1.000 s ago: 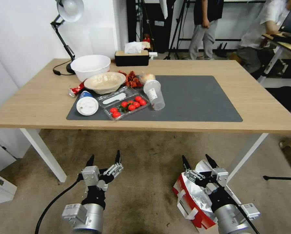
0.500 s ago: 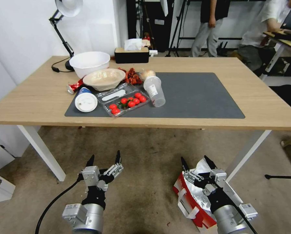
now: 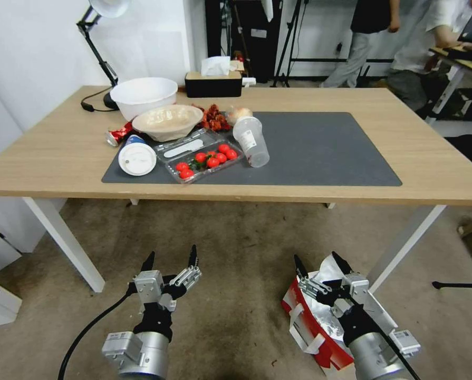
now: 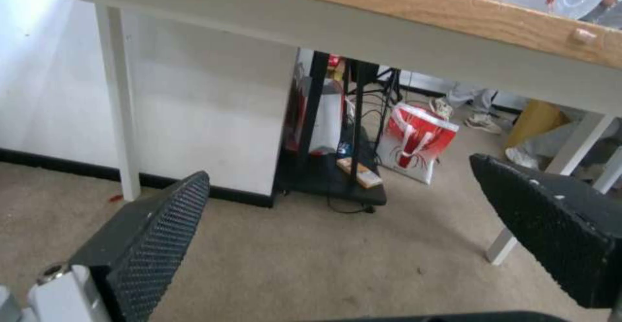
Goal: Pick up the food delivery bag from the floor and place it on the table.
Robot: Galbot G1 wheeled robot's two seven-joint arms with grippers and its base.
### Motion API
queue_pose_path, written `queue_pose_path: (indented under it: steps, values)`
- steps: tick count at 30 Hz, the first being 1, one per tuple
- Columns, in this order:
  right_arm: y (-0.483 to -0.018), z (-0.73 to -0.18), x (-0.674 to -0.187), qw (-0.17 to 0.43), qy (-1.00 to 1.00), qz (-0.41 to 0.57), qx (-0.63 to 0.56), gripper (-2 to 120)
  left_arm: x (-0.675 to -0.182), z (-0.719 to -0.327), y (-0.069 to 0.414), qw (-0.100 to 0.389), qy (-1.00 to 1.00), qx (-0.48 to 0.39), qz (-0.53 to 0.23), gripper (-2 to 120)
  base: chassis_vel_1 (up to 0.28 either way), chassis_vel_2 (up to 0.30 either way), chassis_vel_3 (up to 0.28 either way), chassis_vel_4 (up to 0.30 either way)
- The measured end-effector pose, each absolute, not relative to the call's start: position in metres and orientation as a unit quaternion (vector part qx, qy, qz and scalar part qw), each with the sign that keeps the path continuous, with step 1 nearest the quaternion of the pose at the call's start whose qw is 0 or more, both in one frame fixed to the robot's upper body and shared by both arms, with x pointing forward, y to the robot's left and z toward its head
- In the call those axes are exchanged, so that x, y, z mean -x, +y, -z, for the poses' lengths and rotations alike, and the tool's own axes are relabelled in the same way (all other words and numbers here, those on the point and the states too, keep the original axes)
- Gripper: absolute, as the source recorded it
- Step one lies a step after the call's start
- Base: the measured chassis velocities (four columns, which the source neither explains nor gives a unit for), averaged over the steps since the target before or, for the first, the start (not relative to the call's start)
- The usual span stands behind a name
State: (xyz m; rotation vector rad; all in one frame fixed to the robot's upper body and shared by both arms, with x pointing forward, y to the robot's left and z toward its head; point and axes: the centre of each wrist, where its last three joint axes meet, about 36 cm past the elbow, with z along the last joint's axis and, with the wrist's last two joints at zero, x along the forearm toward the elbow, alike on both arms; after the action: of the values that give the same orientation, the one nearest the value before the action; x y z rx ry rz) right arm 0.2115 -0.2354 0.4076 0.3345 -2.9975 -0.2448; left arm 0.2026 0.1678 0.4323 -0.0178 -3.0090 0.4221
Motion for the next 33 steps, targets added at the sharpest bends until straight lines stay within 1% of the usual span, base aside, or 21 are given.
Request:
queue_pose_path:
  steps: [33]
  values:
    - [-0.2348,-0.4046,-0.2124,0.059,-0.989,0.079,-0.109,100,-0.2028,-0.4335,0.1687,0.050,-0.989,0.008,-0.138,100,0.000,0.000,0.000,0.000]
